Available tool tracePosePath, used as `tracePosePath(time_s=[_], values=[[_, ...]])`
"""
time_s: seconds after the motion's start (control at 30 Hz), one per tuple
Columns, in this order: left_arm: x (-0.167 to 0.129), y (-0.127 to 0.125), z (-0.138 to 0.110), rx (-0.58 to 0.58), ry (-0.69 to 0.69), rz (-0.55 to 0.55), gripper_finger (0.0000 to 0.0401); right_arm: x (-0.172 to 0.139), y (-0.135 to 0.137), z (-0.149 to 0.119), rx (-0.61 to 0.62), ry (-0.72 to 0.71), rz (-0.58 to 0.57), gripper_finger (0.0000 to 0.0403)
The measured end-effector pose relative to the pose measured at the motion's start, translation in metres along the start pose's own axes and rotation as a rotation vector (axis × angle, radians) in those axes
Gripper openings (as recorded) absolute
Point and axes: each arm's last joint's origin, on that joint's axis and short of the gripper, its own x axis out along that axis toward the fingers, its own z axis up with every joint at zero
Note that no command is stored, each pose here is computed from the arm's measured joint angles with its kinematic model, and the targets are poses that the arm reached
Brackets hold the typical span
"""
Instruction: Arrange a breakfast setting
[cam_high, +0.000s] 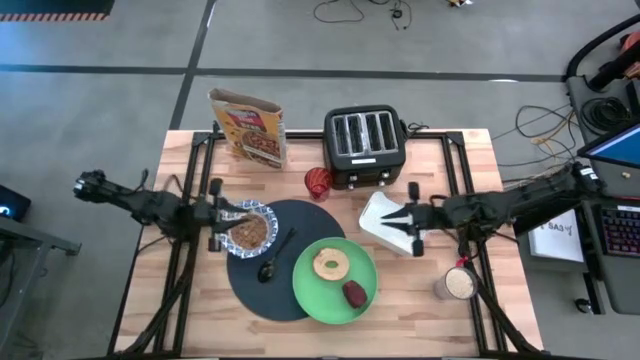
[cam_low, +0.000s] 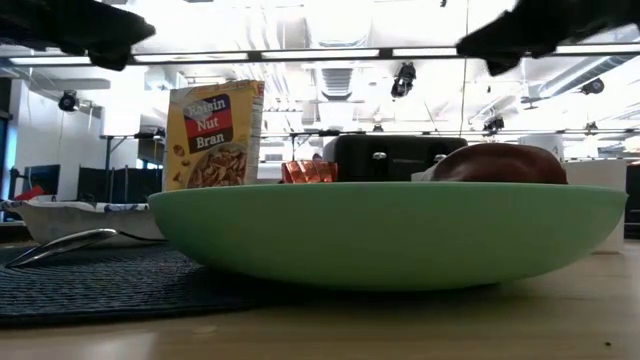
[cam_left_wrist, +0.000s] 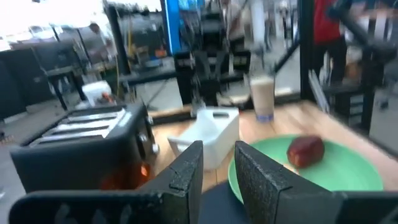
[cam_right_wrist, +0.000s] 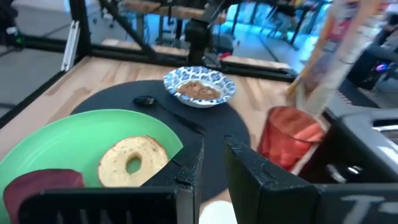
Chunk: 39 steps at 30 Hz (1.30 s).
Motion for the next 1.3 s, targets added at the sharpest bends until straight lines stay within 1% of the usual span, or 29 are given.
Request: tracePosePath(time_s=[0.07,0.23,0.33,0.37,0.47,0.57,0.63,0.67,0.7,0.73,0.8,0.87,0.97,1.03,1.13,1.3], values=[[-0.008,0.002,-0.005,-0.01,-0.046,0.008,0.0076,-0.01,-0.003,-0.006,0.001,-0.029,-0.025,0.0051],[-0.016,0.001,-0.036,-0.043,-0.127,0.032,0.0076,-0.035,-0.009,-0.017,-0.02,-0.122,-0.062,0.0052],[-0.012,-0.003,-0.05,-0.06,-0.167,0.055,0.0076,-0.061,-0.015,-0.019,0.004,-0.26,-0.078,0.0049],[-0.01,-0.004,-0.054,-0.064,-0.168,0.06,0.0076,-0.065,-0.016,-0.022,0.009,-0.281,-0.08,0.0048],[-0.009,-0.004,-0.055,-0.107,-0.153,0.055,0.0076,-0.074,-0.017,-0.036,0.019,-0.321,-0.078,0.0047],[-0.009,-0.004,-0.054,-0.141,-0.169,0.045,0.0076,-0.078,-0.016,-0.051,0.03,-0.352,-0.055,0.0047],[-0.009,-0.005,-0.056,-0.144,-0.152,0.04,0.0076,-0.073,-0.013,-0.067,0.026,-0.327,-0.049,0.0047],[-0.009,-0.005,-0.057,-0.144,-0.141,0.048,0.0076,-0.067,-0.011,-0.077,0.008,-0.288,-0.048,0.0047],[-0.008,-0.004,-0.059,-0.151,-0.126,0.065,0.0076,-0.064,-0.009,-0.084,-0.002,-0.282,-0.044,0.0047],[-0.008,-0.004,-0.06,-0.165,-0.107,0.096,0.0076,-0.062,-0.009,-0.087,-0.011,-0.297,-0.044,0.0047],[-0.008,-0.003,-0.066,-0.194,-0.051,0.174,0.0076,-0.059,-0.008,-0.09,-0.033,-0.25,-0.03,0.0047],[-0.007,-0.001,-0.067,-0.242,-0.035,0.258,0.0076,-0.058,-0.007,-0.09,-0.043,-0.251,-0.021,0.0047],[-0.006,0.002,-0.07,-0.237,0.001,0.388,0.0076,-0.058,-0.006,-0.09,-0.077,-0.248,-0.009,0.0048],[-0.006,0.003,-0.072,-0.223,0.028,0.461,0.0076,-0.057,-0.007,-0.091,-0.09,-0.236,-0.036,0.0048],[-0.005,0.003,-0.074,-0.209,0.049,0.481,0.0076,-0.056,-0.008,-0.092,-0.096,-0.216,-0.084,0.0048],[-0.003,0.002,-0.074,-0.196,0.071,0.479,0.0076,-0.056,-0.008,-0.092,-0.074,-0.209,-0.083,0.0048]])
